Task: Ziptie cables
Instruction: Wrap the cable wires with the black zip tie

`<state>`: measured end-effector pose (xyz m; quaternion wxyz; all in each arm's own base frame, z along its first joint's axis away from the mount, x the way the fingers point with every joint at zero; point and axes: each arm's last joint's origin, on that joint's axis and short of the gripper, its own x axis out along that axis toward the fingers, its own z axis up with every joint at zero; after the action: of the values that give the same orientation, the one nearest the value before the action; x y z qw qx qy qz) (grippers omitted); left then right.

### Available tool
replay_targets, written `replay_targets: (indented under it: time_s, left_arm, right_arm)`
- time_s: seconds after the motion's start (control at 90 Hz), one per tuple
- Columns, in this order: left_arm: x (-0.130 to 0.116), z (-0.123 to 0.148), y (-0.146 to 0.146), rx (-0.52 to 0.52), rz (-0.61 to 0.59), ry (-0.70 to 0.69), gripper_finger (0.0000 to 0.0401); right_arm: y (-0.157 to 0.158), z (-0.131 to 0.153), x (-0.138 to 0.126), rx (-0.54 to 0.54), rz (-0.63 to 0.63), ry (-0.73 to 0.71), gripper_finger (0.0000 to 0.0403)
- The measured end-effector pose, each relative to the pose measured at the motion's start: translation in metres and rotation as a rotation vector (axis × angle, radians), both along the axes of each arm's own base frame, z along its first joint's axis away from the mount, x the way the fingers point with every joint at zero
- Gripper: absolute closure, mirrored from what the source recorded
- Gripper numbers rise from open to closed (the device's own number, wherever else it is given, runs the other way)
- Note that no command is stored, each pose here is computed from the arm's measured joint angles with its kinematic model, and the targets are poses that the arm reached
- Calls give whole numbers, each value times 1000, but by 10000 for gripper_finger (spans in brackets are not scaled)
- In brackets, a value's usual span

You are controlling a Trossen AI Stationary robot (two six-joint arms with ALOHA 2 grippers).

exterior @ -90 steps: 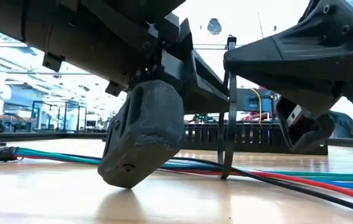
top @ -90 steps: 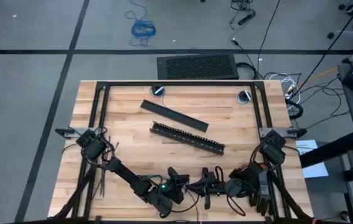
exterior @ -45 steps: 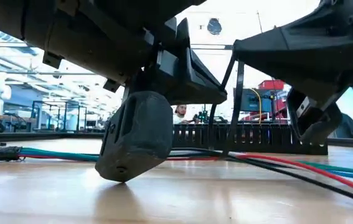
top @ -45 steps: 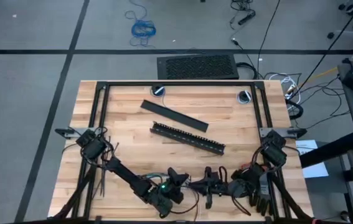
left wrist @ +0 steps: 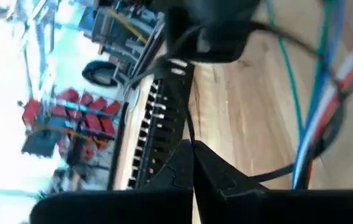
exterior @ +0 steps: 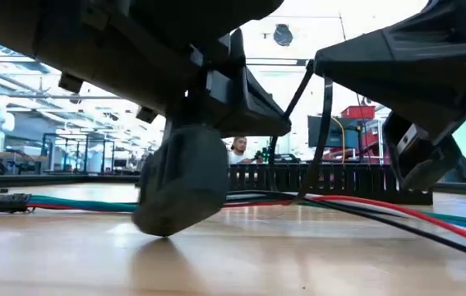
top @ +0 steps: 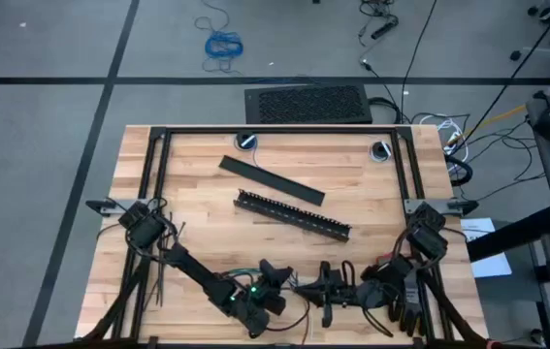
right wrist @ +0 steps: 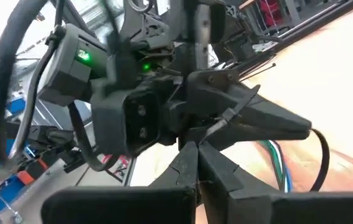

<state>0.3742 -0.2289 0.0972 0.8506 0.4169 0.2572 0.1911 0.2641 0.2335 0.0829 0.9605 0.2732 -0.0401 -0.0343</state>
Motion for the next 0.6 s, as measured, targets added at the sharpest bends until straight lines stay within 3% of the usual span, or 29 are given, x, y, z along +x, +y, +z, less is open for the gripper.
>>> replay_targets:
  time_s: [0.156,0.4,0.6]
  left_arm:
    - [3,-2,3,-148,19,-62,378]
    - [3,-2,3,-163,11,-63,317]
    - [2,-1,0,-161,1,-62,295]
  right_arm:
    - [1,-1,0,-9,12,6,403]
    - [1,-2,0,-17,9,14,403]
    - [0,-3,0,-28,-40,27,403]
